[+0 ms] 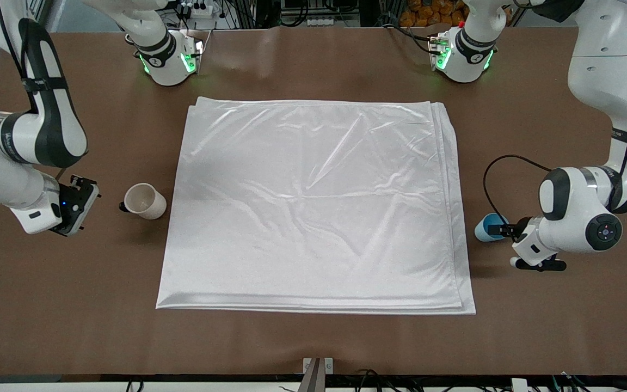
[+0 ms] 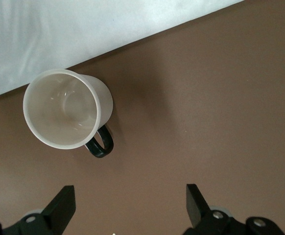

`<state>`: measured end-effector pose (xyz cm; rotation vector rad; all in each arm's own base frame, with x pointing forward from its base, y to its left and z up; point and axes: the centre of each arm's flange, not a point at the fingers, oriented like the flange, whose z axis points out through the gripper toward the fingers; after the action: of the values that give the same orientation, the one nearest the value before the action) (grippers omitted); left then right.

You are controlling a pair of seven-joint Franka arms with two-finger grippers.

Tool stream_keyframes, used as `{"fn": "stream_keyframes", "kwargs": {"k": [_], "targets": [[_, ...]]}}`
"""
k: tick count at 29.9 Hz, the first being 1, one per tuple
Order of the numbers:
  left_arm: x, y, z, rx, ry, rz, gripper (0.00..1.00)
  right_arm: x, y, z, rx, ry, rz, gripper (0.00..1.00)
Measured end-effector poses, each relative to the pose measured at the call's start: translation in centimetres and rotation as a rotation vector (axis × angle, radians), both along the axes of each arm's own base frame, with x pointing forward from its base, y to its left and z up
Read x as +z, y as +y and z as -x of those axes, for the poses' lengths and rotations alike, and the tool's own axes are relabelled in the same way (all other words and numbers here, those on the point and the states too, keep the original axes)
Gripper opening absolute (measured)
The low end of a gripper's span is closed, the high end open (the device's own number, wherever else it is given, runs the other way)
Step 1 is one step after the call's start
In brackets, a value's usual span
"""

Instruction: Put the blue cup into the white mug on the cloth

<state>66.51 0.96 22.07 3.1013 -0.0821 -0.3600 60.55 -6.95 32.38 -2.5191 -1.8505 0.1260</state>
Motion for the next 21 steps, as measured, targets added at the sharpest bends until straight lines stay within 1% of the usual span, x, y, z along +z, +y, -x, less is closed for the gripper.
{"fn": "stream_keyframes", "kwargs": {"k": [3, 4, 6, 9, 10, 15, 16, 17, 21], "targets": [[-0.2, 0.1, -0.1, 0.001, 0.000, 0.000, 0.73, -1.3, 0.0, -0.2, 0.063, -0.001, -0.004, 1.00], [-0.2, 0.1, -0.1, 0.001, -0.001, 0.000, 0.63, -1.7, 0.0, -0.2, 0.084, -0.004, -0.005, 1.00], [-0.1, 0.1, -0.1, 0.001, -0.002, 0.000, 0.53, -2.6, 0.0, -0.1, 0.115, -0.006, -0.006, 1.00], [0.0, 0.1, -0.2, 0.001, -0.006, 0.000, 0.40, -4.0, 0.1, 0.3, 0.142, 0.004, -0.010, 1.00], [0.0, 0.1, -0.3, 0.001, -0.007, 0.000, 0.37, -4.3, 0.1, 0.5, 0.149, 0.008, -0.011, 1.00], [0.1, 0.1, -0.3, 0.001, -0.009, 0.000, 0.15, -5.4, 0.3, 1.1, 0.214, 0.021, -0.019, 1.00], [0.1, 0.1, -0.3, 0.001, -0.010, 0.000, 0.06, -5.5, 0.3, 1.2, 0.230, 0.023, -0.021, 1.00], [0.2, 0.0, -0.4, 0.000, -0.012, 0.001, 0.04, -5.6, 0.4, 1.3, 0.248, 0.026, -0.023, 1.00], [0.4, 0.0, -0.5, 0.000, -0.016, 0.000, 0.05, -5.9, 0.6, 1.4, 0.295, 0.032, -0.029, 1.00]]}}
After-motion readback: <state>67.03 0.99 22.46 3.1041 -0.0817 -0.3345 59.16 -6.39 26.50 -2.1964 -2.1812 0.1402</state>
